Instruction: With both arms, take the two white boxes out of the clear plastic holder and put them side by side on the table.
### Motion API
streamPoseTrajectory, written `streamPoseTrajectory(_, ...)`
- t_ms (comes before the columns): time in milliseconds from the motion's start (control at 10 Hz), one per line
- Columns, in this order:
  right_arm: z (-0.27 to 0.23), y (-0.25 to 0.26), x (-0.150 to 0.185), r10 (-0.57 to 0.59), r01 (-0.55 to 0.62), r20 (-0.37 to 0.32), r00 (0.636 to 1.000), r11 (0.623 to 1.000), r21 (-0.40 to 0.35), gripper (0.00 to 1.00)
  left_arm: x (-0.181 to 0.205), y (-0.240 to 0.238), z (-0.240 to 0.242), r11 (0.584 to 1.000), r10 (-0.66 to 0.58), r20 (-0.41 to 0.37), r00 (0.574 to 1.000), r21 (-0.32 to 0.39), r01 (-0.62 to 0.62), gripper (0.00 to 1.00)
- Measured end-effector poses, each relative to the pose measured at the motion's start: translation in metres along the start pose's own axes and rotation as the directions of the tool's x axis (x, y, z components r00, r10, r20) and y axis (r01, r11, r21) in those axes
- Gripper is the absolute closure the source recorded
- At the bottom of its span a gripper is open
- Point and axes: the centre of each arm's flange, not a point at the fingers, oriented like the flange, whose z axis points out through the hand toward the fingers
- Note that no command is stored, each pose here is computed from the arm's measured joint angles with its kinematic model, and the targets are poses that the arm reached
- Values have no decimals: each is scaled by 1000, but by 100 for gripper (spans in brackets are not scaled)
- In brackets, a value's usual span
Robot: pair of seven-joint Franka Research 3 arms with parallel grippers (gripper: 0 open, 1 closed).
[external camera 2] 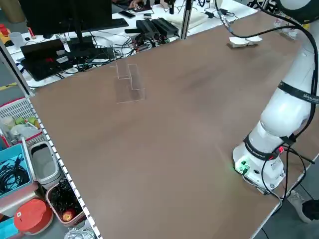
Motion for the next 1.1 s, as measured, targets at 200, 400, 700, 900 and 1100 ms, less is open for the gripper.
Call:
streamPoseTrajectory(200,-20,10,15,-138,137,-2,990,990,-6,0,0,0,0,1000,0,0,1000,0,0,0)
streamPoseTrajectory(400,-50,10,27,-197,197,6,980,980,-10,0,0,1,0,1000,1,0,1000,0,-1,0)
streamPoseTrajectory(700,-89,1,35,-332,331,-13,943,942,-58,0,0,0,0,1000,-1,0,1000,0,1,0)
streamPoseTrajectory(900,-130,-2,39,-401,400,4,916,914,-71,0,0,-1,0,1000,-2,-1,1000,0,2,0)
streamPoseTrajectory(1100,-152,-2,38,-410,411,34,911,908,-75,0,0,0,0,1000,0,-1,1000,0,0,0)
